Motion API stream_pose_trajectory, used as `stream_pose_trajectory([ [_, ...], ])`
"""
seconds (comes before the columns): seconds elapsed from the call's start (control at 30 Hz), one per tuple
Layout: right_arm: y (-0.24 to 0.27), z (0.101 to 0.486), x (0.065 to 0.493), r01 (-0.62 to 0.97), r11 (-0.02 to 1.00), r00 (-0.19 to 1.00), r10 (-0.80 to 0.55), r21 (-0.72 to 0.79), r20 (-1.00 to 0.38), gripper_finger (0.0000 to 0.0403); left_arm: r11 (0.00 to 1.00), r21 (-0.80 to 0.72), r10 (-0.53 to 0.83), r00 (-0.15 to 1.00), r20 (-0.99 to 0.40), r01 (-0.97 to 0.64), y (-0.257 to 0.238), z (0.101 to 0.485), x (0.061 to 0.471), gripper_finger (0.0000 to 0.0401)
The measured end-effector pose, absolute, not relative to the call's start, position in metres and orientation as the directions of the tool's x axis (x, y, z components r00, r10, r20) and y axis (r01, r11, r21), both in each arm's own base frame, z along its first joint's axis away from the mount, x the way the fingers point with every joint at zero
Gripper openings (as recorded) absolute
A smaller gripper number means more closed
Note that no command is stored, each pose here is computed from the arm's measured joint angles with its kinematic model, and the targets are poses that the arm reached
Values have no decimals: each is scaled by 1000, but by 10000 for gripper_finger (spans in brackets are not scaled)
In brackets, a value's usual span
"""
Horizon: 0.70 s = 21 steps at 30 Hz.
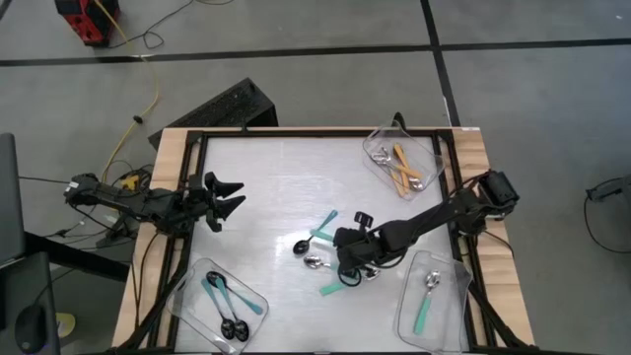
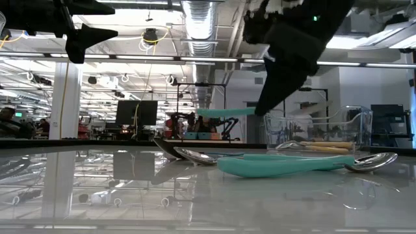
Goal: Sort silverware by color (type)
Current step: Put the green spoon into the bottom right transparent bin
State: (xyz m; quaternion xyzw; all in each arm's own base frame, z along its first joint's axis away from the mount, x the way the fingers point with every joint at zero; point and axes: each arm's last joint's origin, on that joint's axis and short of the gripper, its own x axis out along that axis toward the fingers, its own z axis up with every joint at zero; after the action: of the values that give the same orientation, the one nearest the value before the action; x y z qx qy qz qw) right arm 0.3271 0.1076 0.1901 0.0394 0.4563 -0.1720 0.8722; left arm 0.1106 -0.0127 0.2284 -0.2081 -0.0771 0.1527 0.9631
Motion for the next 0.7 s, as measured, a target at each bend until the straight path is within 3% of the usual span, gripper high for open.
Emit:
stream_pose_trajectory([
  [0.33,112,247,307,300,952,645,-247,-58,-723,67,860,-428,344,935,84,-278,-12,228,110,226],
  [0.7,86,308,249,390,919,675,-328,-58,-661,67,846,-457,356,929,101,-275,-12,230,110,226],
])
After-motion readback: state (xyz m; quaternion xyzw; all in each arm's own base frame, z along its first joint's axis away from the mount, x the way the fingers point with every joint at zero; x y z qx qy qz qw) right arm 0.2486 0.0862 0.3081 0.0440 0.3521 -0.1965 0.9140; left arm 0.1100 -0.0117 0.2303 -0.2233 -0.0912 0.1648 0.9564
